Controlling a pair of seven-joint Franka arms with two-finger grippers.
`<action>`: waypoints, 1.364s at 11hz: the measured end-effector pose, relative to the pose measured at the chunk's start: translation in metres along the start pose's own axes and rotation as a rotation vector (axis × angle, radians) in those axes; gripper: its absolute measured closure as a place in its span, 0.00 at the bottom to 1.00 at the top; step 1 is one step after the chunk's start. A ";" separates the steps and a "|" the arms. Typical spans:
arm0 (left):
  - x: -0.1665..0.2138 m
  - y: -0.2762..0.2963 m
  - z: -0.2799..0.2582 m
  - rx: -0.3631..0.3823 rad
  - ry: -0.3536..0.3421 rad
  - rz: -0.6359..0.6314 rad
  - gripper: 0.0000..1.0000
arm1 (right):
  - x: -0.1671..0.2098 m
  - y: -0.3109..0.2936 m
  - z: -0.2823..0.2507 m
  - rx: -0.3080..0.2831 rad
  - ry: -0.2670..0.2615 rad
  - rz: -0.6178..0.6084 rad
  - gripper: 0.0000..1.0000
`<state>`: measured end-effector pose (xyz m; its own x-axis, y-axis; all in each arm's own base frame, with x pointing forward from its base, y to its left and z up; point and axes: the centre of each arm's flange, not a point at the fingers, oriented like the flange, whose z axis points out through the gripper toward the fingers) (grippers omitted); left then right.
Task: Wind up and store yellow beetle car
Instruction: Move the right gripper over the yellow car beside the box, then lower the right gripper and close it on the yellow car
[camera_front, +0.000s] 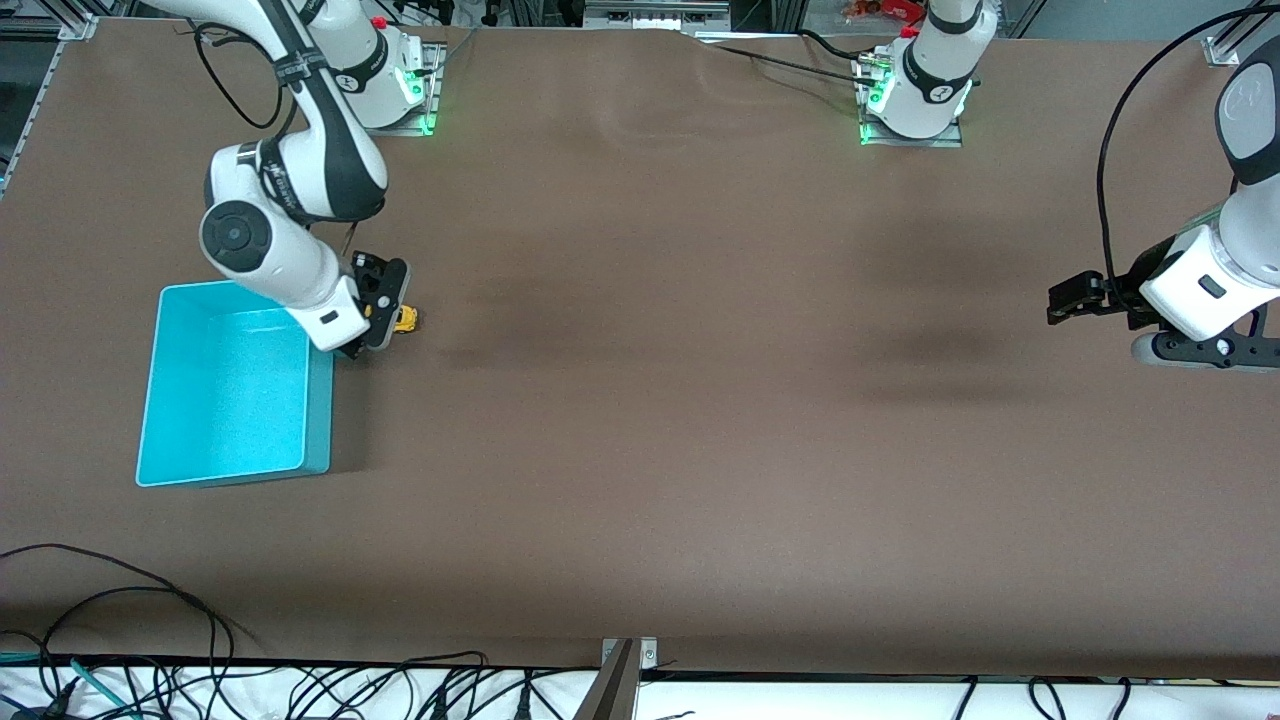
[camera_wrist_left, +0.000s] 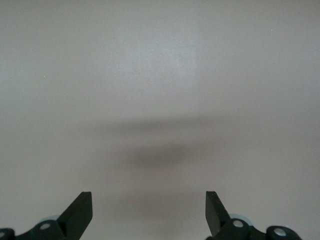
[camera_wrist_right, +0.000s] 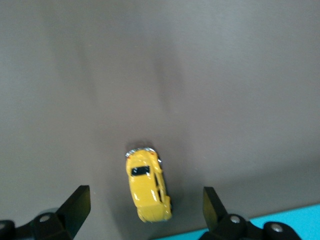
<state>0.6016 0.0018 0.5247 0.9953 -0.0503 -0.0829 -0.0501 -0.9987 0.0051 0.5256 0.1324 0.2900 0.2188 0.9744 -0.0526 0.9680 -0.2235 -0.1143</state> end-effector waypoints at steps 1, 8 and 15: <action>0.000 0.000 0.000 0.000 0.000 0.004 0.00 | 0.003 -0.017 0.008 0.000 -0.001 -0.022 0.00; 0.000 -0.001 -0.001 -0.011 0.003 0.065 0.00 | -0.054 -0.014 0.085 -0.004 0.027 -0.214 0.00; 0.000 0.003 -0.003 -0.056 0.012 0.063 0.00 | -0.047 -0.009 0.116 -0.035 0.048 -0.237 0.00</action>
<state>0.6015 -0.0011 0.5274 0.9912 -0.1126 -0.0692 -0.1081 -0.9920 0.0655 0.4922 0.0854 0.1785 -0.0104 0.9998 0.0190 0.9964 0.0120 -0.0835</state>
